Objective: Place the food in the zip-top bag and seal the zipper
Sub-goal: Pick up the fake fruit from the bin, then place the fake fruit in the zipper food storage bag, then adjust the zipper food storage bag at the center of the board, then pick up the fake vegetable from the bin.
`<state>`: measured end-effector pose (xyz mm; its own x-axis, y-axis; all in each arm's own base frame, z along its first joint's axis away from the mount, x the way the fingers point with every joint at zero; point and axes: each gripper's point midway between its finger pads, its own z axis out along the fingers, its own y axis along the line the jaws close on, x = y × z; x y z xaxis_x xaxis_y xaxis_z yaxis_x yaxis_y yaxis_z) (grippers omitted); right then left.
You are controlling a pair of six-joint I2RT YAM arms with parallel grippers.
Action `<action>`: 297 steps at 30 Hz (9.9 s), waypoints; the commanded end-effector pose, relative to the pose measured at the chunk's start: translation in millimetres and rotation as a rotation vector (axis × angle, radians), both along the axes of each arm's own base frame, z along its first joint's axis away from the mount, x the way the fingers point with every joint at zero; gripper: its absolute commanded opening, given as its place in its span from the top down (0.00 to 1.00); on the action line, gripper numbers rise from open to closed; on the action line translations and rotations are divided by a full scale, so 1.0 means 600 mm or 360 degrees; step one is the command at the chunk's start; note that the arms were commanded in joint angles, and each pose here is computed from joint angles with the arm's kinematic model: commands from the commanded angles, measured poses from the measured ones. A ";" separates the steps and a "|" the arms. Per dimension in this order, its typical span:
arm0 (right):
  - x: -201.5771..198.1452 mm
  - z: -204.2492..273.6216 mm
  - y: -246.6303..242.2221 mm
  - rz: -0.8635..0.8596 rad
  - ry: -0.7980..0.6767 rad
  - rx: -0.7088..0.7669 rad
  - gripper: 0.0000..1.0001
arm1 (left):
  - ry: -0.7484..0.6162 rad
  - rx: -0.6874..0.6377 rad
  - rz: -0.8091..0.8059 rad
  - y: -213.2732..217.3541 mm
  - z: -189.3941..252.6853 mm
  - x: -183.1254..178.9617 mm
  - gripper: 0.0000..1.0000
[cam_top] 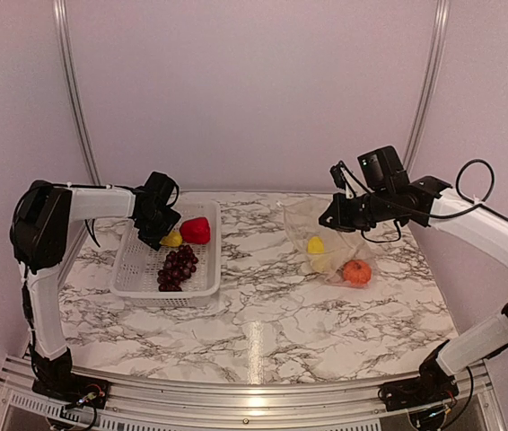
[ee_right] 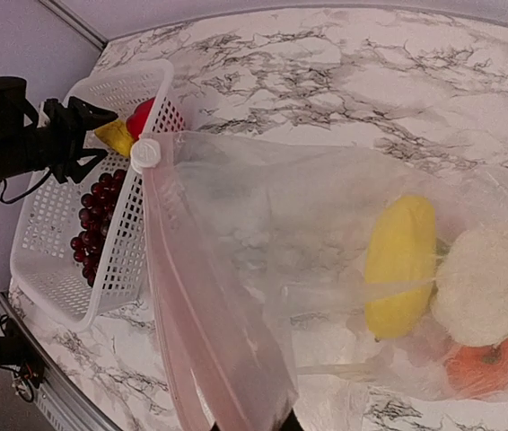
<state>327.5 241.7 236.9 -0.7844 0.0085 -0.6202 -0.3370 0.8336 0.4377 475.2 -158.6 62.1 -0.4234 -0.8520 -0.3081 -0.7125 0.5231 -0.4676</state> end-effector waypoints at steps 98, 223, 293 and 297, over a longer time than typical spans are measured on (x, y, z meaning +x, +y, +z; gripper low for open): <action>-0.020 0.109 0.098 0.0173 -0.0010 0.0188 1.00 | -0.1301 0.0114 -0.1817 -0.480 0.403 -0.222 0.62; 0.056 0.034 0.068 0.0118 0.0054 -0.0402 1.00 | -0.0382 0.0869 -0.1419 -0.063 0.296 -0.250 0.05; 0.035 0.004 0.073 0.0127 0.0161 -0.0340 1.00 | -0.0022 0.0563 -0.1744 -0.140 -0.013 0.050 0.01; 0.033 0.002 0.078 0.0138 0.0172 -0.0331 1.00 | -0.0024 0.0545 -0.1771 -0.146 -0.024 0.049 0.01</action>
